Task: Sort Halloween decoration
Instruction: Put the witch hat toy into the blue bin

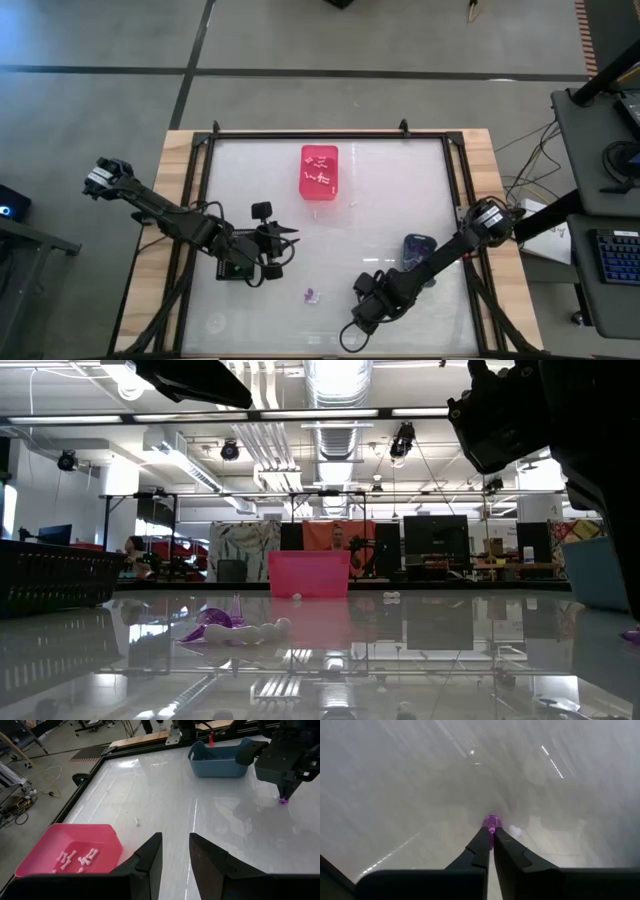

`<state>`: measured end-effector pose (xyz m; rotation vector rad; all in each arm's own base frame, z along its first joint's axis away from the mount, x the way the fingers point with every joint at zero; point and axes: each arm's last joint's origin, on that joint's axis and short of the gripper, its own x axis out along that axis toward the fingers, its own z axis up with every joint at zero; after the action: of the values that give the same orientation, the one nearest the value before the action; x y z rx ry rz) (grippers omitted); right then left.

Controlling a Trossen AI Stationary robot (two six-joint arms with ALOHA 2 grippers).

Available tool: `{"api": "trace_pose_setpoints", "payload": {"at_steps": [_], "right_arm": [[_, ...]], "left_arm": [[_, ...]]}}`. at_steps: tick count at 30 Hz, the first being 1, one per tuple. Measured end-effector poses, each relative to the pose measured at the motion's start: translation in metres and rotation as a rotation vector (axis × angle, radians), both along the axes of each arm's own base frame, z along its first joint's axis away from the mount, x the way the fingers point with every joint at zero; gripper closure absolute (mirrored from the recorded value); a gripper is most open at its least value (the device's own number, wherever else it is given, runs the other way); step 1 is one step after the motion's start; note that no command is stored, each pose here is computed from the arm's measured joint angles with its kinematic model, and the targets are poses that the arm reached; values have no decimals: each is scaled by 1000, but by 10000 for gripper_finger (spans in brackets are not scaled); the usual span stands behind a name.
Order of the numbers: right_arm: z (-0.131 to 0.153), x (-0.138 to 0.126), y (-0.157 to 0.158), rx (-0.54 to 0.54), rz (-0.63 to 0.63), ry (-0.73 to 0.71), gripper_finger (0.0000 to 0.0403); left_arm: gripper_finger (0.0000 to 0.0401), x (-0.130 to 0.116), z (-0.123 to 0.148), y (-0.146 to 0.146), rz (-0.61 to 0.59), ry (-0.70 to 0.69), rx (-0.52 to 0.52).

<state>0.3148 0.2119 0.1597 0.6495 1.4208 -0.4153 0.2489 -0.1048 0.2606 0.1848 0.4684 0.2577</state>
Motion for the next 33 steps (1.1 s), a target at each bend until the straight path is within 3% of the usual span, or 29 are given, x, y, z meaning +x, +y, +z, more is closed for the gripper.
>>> {"api": "trace_pose_setpoints", "payload": {"at_steps": [10, 21, 26, 33], "right_arm": [[13, 2, -5, -10, 0, -44, 394], [51, 38, -32, -111, 92, -189, 394], [64, 35, -57, -228, 79, -59, 394], [79, 1, -82, -431, -6, 317, 394]], "left_arm": [[321, 0, 0, 0, 0, 0, 0], [321, 0, 0, 0, 0, -4, -2], [321, 0, 0, 0, 0, -4, -2], [321, 0, 0, 0, -3, -1, 4]]}}
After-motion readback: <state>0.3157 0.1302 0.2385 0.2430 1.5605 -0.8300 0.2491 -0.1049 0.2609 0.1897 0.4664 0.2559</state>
